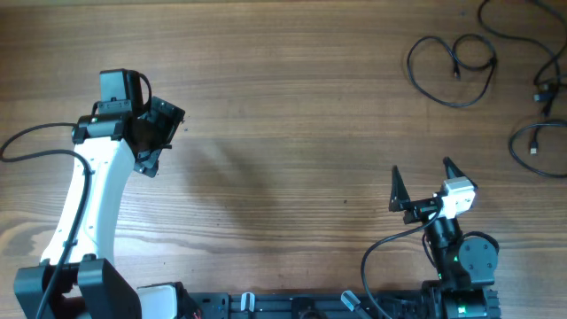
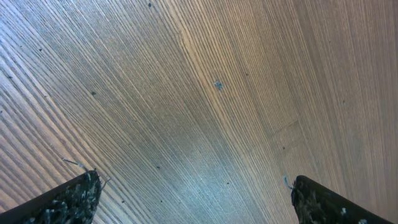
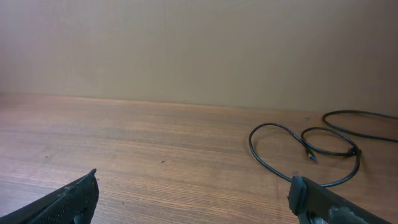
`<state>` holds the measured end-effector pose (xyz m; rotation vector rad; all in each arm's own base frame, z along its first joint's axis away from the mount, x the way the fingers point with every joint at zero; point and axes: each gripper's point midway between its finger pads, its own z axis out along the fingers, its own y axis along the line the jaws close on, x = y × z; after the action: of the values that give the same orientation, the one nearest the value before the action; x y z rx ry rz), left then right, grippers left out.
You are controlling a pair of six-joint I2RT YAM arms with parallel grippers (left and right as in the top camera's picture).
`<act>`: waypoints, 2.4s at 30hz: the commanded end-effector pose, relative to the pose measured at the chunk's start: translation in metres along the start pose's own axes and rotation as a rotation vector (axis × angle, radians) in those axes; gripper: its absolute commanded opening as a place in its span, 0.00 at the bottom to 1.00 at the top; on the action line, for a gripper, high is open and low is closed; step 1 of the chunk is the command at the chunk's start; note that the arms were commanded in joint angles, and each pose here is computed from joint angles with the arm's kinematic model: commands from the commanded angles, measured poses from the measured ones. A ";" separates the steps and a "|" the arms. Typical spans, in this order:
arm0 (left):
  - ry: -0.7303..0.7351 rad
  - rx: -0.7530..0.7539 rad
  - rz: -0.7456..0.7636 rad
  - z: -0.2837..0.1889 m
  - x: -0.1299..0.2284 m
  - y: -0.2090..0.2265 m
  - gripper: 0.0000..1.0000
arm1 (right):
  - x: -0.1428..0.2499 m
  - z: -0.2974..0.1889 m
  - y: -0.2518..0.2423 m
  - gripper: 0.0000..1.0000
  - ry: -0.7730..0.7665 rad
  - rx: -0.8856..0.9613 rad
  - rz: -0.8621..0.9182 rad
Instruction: Untangle cables
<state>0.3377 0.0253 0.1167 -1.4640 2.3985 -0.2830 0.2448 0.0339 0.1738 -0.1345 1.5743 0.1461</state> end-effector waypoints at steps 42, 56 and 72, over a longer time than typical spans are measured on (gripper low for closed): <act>-0.920 0.607 0.442 -0.226 -0.042 -0.025 1.00 | -0.003 -0.001 -0.001 1.00 -0.015 0.010 0.018; -1.034 0.687 0.712 -0.152 0.010 0.007 1.00 | -0.003 -0.001 -0.001 1.00 -0.015 0.010 0.018; -1.076 0.636 0.835 -0.090 0.034 0.045 1.00 | -0.003 -0.001 -0.002 1.00 -0.015 0.011 0.018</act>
<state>0.2544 0.0193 0.1915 -0.1675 1.5537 -0.0225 0.2447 0.0339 0.1742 -0.1316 1.5727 0.1484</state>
